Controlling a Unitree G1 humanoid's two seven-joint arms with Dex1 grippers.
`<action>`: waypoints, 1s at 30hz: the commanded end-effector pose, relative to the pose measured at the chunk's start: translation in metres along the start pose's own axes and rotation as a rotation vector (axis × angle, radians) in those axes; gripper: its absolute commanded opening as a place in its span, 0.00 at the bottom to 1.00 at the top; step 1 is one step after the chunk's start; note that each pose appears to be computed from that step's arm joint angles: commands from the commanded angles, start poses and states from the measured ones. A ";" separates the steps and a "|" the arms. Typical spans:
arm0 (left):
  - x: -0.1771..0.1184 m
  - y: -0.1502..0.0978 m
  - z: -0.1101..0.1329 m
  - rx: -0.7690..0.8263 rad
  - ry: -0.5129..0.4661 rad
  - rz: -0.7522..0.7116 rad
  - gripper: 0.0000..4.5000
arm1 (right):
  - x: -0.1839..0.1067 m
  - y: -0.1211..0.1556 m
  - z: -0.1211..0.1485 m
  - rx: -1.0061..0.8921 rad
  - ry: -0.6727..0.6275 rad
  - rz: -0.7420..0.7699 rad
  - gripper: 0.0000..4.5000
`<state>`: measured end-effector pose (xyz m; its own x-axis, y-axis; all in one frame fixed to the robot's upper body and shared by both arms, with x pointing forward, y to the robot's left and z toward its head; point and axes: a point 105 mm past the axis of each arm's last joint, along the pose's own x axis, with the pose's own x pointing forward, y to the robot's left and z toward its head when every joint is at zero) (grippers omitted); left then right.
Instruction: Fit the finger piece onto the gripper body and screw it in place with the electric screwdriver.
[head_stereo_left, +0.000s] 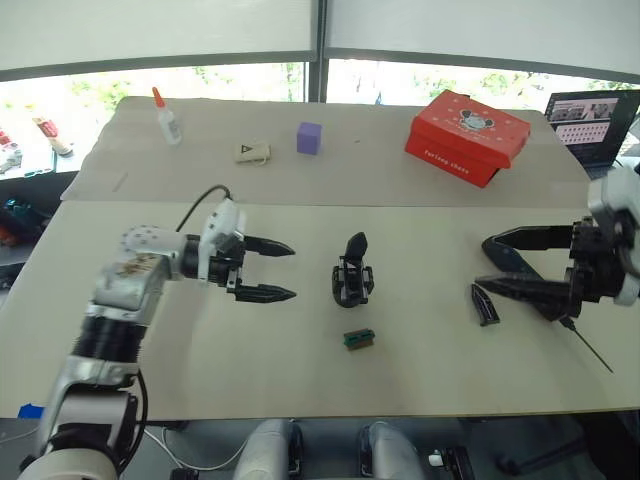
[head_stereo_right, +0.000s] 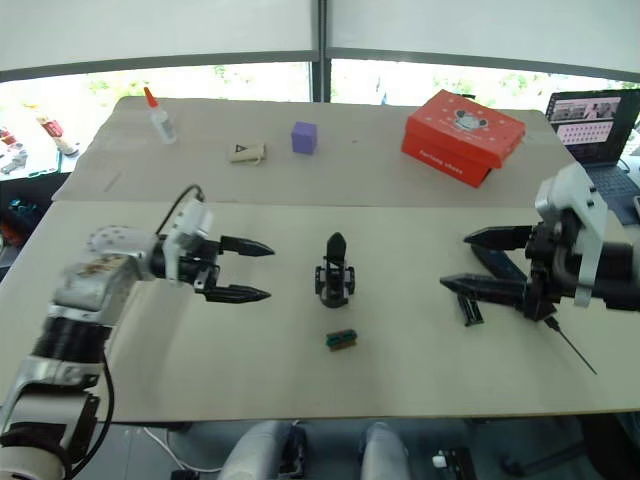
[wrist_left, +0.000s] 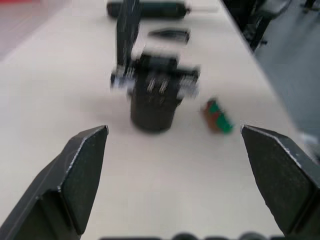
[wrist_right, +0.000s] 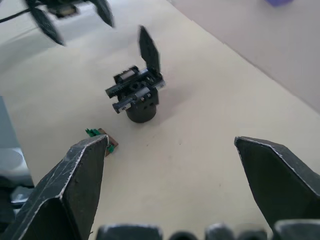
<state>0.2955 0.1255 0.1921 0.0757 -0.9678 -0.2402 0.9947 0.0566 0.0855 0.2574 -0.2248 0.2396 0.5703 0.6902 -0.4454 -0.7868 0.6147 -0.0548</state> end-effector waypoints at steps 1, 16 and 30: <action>0.004 -0.030 0.036 0.026 -0.048 -0.081 1.00 | 0.005 -0.018 -0.013 0.197 0.156 -0.092 1.00; 0.026 -0.070 0.066 0.072 -0.071 -0.179 1.00 | 0.040 -0.061 -0.080 0.668 0.494 -0.338 1.00; 0.028 -0.059 0.063 0.133 -0.064 -0.134 1.00 | 0.045 -0.054 -0.107 0.668 0.644 -0.323 1.00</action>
<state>0.2369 0.0814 0.2368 -0.0599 -0.9778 -0.2006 0.9837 -0.0920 0.1543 0.2994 -0.2661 0.1248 0.3369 0.2440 -0.9094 -0.2078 0.9613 0.1810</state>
